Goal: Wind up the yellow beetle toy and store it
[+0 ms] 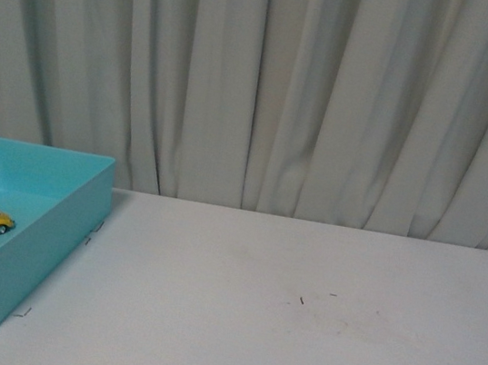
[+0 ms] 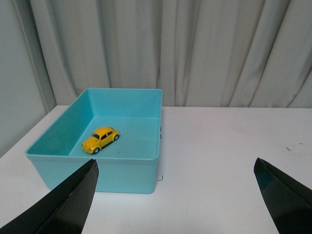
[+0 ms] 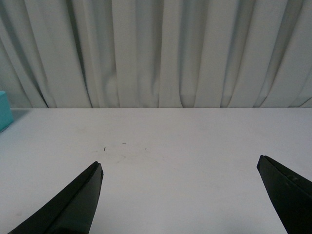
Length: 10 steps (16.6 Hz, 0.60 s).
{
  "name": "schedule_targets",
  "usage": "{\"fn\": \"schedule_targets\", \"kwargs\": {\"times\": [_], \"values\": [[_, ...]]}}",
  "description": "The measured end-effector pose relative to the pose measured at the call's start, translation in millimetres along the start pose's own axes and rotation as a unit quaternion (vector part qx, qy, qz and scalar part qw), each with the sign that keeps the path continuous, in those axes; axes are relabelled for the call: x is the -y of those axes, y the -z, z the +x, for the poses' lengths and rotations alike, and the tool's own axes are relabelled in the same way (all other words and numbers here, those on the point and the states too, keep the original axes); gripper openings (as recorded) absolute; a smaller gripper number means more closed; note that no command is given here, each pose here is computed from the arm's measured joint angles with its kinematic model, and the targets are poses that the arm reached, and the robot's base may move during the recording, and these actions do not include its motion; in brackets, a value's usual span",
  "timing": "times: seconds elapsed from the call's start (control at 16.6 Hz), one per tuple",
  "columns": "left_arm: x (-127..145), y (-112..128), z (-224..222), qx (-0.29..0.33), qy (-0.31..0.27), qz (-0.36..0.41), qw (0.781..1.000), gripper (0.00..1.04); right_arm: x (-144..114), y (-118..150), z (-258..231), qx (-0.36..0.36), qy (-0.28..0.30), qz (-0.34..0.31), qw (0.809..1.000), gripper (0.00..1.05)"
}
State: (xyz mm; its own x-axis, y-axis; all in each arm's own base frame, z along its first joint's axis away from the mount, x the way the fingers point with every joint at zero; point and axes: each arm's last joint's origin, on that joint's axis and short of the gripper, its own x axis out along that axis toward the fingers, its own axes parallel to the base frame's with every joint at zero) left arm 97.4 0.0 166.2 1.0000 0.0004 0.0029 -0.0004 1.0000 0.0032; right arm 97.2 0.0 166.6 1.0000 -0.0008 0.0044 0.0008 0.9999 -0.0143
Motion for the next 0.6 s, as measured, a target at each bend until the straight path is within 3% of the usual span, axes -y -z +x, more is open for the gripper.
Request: {"fn": "schedule_targets", "kwargs": {"times": [0.6], "values": [[0.0, 0.1, 0.0, 0.0, 0.0, 0.0, 1.0, 0.98, 0.0, -0.1, 0.0, 0.001, 0.0, 0.0, 1.0, 0.98]]}}
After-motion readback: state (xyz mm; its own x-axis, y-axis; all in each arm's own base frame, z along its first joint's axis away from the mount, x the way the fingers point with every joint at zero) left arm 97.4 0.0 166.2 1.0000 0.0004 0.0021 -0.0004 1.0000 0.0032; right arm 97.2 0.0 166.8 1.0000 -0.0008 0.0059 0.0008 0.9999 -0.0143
